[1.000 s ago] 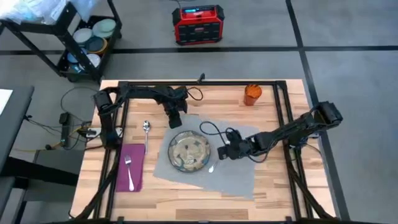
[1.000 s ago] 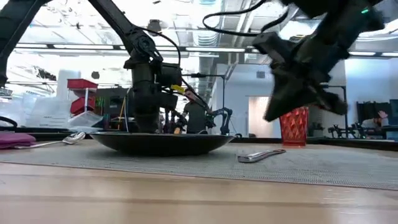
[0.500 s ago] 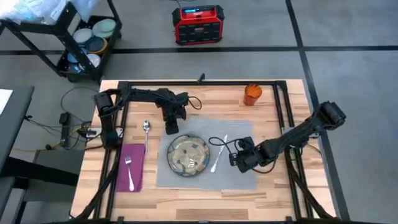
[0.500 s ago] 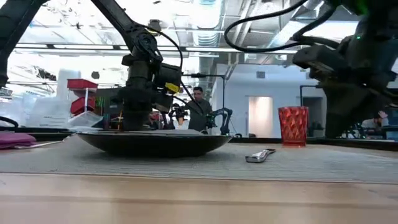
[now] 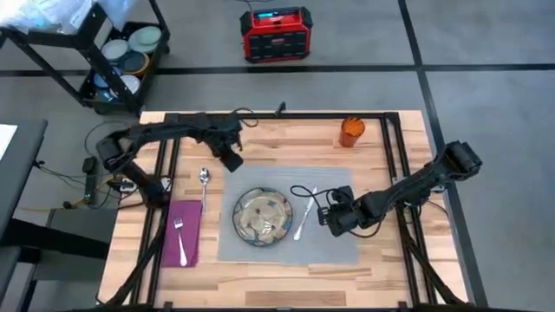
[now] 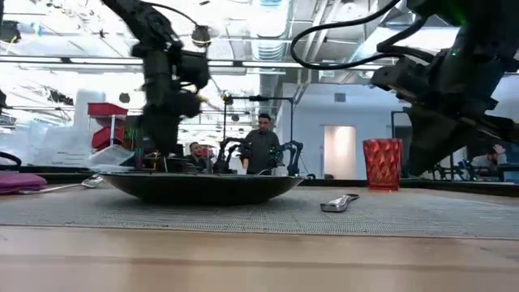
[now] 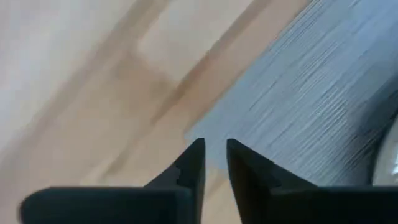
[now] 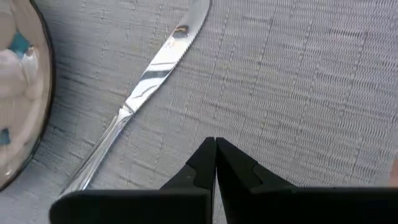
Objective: Set table place
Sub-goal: Put the silver spoon beside the silver knife on the gray placemat
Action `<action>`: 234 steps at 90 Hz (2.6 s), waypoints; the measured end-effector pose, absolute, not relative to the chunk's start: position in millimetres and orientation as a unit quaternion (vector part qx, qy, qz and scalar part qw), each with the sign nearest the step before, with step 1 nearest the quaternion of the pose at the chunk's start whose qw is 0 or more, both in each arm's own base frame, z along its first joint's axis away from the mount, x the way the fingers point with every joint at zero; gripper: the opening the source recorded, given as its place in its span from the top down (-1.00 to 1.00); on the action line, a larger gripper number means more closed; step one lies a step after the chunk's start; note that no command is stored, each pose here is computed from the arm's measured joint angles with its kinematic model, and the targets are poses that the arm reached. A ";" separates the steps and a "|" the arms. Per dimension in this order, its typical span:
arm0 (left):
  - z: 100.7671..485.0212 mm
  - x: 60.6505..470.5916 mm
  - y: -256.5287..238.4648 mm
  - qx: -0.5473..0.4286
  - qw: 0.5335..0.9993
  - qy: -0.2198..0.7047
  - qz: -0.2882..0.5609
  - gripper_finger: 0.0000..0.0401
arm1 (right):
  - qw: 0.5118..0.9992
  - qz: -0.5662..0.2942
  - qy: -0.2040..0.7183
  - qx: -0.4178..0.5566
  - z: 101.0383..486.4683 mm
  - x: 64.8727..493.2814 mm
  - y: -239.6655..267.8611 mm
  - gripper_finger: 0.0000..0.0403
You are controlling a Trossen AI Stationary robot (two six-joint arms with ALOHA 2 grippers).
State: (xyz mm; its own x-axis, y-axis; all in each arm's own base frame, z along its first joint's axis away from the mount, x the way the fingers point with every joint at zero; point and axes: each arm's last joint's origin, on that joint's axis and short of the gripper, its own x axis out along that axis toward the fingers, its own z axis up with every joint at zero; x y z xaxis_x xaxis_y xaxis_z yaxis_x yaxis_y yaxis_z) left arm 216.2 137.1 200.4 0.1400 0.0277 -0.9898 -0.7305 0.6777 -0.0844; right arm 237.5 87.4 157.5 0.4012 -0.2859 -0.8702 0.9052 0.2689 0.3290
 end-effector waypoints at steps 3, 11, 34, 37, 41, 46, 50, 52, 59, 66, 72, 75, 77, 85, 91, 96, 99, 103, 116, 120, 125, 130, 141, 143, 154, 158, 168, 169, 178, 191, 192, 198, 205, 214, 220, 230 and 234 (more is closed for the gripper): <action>197.8 207.3 131.4 -0.312 0.684 0.593 0.288 0.58 | 0.716 -0.416 0.356 0.432 157.6 238.3 85.7 1.00; 188.1 184.9 114.7 -0.356 0.653 0.584 0.324 0.44 | 0.721 -0.411 0.369 0.418 158.0 239.6 80.6 1.00; 185.6 157.4 74.1 -0.461 0.603 0.511 0.404 0.27 | 0.749 -0.382 0.407 0.357 182.3 226.0 61.3 1.00; 184.7 155.8 69.8 -0.468 0.595 0.507 0.411 0.26 | 0.752 -0.378 0.409 0.352 188.0 222.1 58.3 1.00; 182.4 155.1 64.8 -0.476 0.587 0.504 0.418 0.26 | 0.756 -0.375 0.409 0.347 195.3 216.6 54.1 1.00; 177.9 154.6 60.0 -0.484 0.576 0.503 0.426 0.26 | 0.759 -0.373 0.412 0.338 203.7 208.8 48.8 1.00; 173.4 153.4 56.5 -0.487 0.566 0.504 0.433 0.26 | 0.763 -0.371 0.415 0.330 209.1 203.4 44.7 1.00; 170.5 153.3 55.2 -0.488 0.562 0.505 0.437 0.26 | 0.764 -0.370 0.417 0.325 211.8 200.5 42.5 1.00; 160.0 155.5 53.2 -0.490 0.557 0.500 0.446 0.26 | 0.770 -0.365 0.423 0.308 219.7 191.4 35.9 1.00; 149.7 155.1 53.1 -0.486 0.551 0.501 0.457 0.26 | 0.773 -0.363 0.425 0.299 225.3 184.5 31.0 1.00; 140.5 156.9 54.1 -0.483 0.550 0.502 0.461 0.26 | 0.777 -0.361 0.424 0.292 229.0 180.0 28.5 1.00; 135.9 157.3 54.2 -0.481 0.549 0.503 0.462 0.26 | 0.780 -0.358 0.423 0.290 230.6 178.5 27.9 1.00; 133.4 157.8 54.3 -0.480 0.547 0.506 0.463 0.27 | 0.782 -0.356 0.422 0.290 231.7 177.7 27.4 1.00; 127.1 161.9 55.6 -0.471 0.538 0.519 0.469 0.35 | 0.786 -0.352 0.420 0.288 234.5 174.6 26.7 1.00; 125.8 165.1 56.6 -0.459 0.541 0.526 0.470 0.50 | 0.789 -0.350 0.416 0.286 236.2 172.5 27.2 1.00; 126.3 167.7 57.7 -0.450 0.552 0.529 0.462 0.71 | 0.791 -0.351 0.415 0.280 237.1 170.4 27.9 1.00; 127.3 169.4 58.6 -0.447 0.558 0.528 0.458 0.84 | 0.794 -0.351 0.411 0.279 238.2 169.5 28.1 1.00; 129.1 171.2 60.1 -0.445 0.561 0.527 0.458 0.93 | 0.797 -0.348 0.410 0.275 239.0 168.1 29.5 1.00; 147.9 176.4 67.2 -0.419 0.583 0.510 0.475 0.98 | 0.802 -0.347 0.407 0.265 243.2 159.8 29.6 1.00; 158.7 180.1 70.8 -0.402 0.598 0.494 0.486 0.99 | 0.804 -0.346 0.406 0.264 245.1 156.4 28.8 1.00; 179.0 188.5 74.5 -0.404 0.624 0.462 0.484 0.99 | 0.803 -0.347 0.409 0.261 247.0 151.1 27.3 1.00; 198.2 196.5 76.8 -0.412 0.648 0.432 0.473 0.99 | 0.804 -0.351 0.406 0.257 249.5 145.4 25.5 1.00; 242.5 229.0 75.0 -0.441 0.729 0.317 0.417 0.99 | 0.805 -0.362 0.393 0.258 255.2 132.2 20.9 1.00; 249.9 235.7 73.4 -0.446 0.743 0.295 0.402 0.99 | 0.805 -0.363 0.391 0.259 256.1 130.1 20.2 1.00; 265.0 276.4 59.0 -0.465 0.784 0.241 0.333 1.00 | 0.812 -0.372 0.370 0.256 260.9 120.7 16.5 1.00; 260.6 294.0 51.5 -0.469 0.790 0.241 0.313 1.00 | 0.814 -0.373 0.365 0.256 261.9 118.6 15.8 1.00; 248.2 341.8 34.1 -0.481 0.805 0.244 0.246 1.00 | 0.817 -0.376 0.356 0.255 263.8 114.9 14.4 1.00; 247.2 347.2 32.3 -0.482 0.807 0.244 0.237 1.00 | 0.817 -0.376 0.355 0.255 263.9 114.7 14.3 1.00; 230.0 390.4 19.1 -0.479 0.815 0.269 0.184 1.00 | 0.817 -0.378 0.356 0.252 264.0 113.4 13.8 1.00; 212.2 443.0 10.2 -0.463 0.824 0.300 0.126 1.00 | 0.814 -0.381 0.361 0.247 263.3 112.4 13.5 1.00; 211.1 446.3 9.6 -0.463 0.824 0.302 0.121 1.00 | 0.814 -0.381 0.361 0.247 263.3 112.4 13.5 1.00; 202.3 465.3 8.1 -0.464 0.823 0.311 0.106 1.00 | 0.814 -0.381 0.361 0.247 263.3 112.5 13.6 1.00; 189.0 482.2 4.5 -0.458 0.818 0.339 0.085 1.00 | 0.814 -0.382 0.361 0.247 263.2 112.2 13.5 1.00; 180.8 497.5 0.1 -0.459 0.805 0.373 0.048 0.99 | 0.812 -0.383 0.364 0.246 262.9 111.6 13.4 1.00; 179.1 500.9 -0.4 -0.461 0.794 0.394 0.043 0.95 | 0.807 -0.389 0.369 0.246 262.2 109.8 12.9 1.00; 176.5 497.7 6.5 -0.447 0.790 0.416 0.053 0.78 | 0.801 -0.394 0.377 0.247 261.3 107.8 12.6 0.99; 179.7 496.0 11.2 -0.440 0.793 0.417 0.055 0.70 | 0.800 -0.393 0.379 0.248 261.1 107.6 12.8 0.98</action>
